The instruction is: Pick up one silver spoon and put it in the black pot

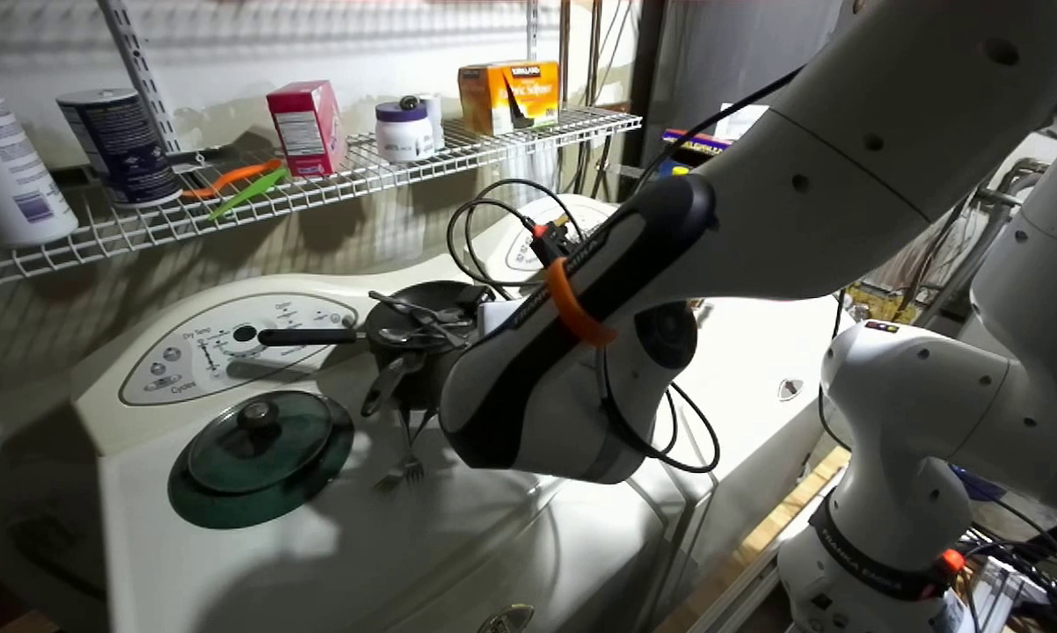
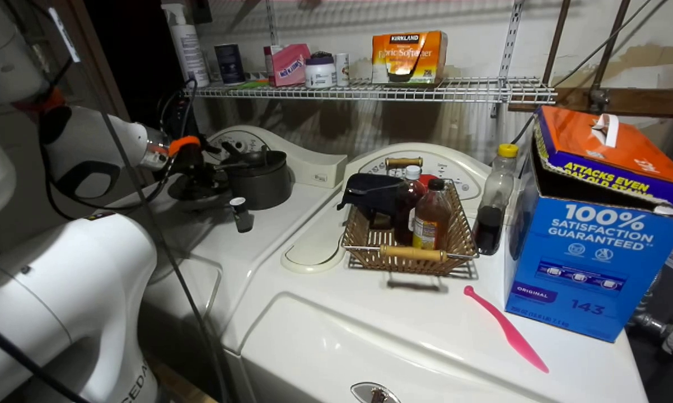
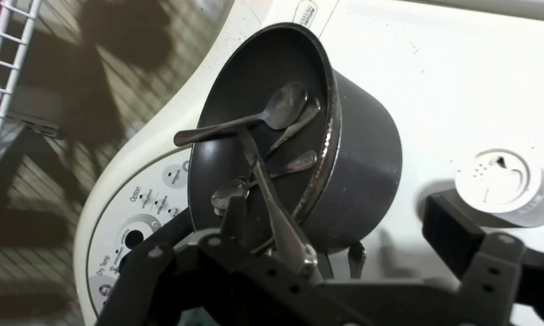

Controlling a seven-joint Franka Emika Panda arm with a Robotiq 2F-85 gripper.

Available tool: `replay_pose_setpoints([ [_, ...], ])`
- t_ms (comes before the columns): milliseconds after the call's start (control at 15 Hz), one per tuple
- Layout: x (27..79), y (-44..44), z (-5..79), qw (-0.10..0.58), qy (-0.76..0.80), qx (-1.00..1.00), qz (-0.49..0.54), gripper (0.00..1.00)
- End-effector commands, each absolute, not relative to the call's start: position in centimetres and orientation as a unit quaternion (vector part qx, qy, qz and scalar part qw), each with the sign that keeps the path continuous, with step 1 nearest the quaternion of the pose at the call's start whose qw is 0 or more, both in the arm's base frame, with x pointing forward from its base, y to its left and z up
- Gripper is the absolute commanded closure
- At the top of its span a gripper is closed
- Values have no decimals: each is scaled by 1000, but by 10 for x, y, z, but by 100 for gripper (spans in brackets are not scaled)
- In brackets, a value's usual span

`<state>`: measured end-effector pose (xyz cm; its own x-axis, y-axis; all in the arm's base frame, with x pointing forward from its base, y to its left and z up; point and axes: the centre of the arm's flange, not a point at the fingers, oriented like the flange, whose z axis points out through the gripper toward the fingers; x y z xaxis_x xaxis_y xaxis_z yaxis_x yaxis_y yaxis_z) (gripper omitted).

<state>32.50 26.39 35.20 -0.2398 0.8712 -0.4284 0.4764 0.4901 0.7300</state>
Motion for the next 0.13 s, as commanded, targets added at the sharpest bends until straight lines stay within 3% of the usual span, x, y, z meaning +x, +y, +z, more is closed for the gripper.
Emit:
replay_pose_setpoints([
  [0,322,263,351,421,755,446,233,0],
  [67,322,262,352,419,756,446,234,0],
])
